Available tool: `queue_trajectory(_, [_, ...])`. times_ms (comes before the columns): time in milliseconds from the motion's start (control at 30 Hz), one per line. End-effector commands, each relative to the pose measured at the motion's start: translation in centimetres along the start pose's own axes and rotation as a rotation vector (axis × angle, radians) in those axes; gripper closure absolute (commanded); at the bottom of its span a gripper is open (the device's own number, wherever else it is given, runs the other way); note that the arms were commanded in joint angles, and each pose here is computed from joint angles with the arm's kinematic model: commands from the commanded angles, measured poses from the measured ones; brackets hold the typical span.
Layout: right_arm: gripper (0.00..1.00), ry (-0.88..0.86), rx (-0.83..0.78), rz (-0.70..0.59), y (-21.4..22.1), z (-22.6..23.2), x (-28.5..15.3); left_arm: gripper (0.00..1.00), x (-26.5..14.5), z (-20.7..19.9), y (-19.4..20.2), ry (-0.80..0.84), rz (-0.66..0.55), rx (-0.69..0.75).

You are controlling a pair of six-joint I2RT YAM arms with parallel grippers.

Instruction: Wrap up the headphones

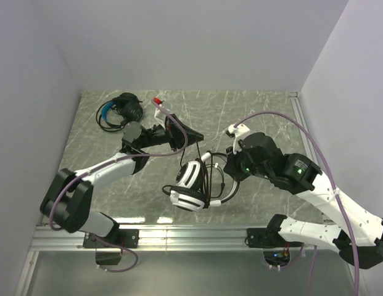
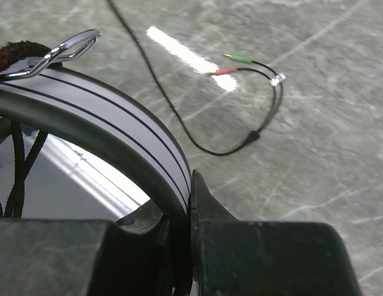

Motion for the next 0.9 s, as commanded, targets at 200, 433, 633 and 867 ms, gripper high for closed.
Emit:
queue_trajectory(200, [1.0, -0.31, -0.028, -0.21, -6.9, 5.9, -7.9, 0.83, 1.6, -1.7, -0.9, 0.147, -0.218, -0.026])
queue_trajectory(433, [1.0, -0.282, -0.02, -0.287, -10.6, 6.8, -9.1, 0.79, 2.9, -3.8, -0.9, 0.199, -0.256, 0.011])
queue_trajectory(633, [1.0, -0.307, 0.012, -0.336, -12.6, 7.1, -10.2, 0.75, 3.2, -4.9, -1.4, 0.232, -0.297, 0.029])
queue_trajectory(867, [1.0, -0.323, 0.053, -0.357, -14.1, 6.5, -10.3, 0.64, 3.8, -6.3, -1.9, 0.268, -0.314, 0.064])
Point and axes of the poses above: each gripper's point midway between its finger pads, its own x axis out along the fingers, its own z axis along the line the jaws close on, y = z × x, the point moved 5 cm from there along -x, back along the fingers, and after that the axes turned 15 degrees about x, right-handed, at the moved point
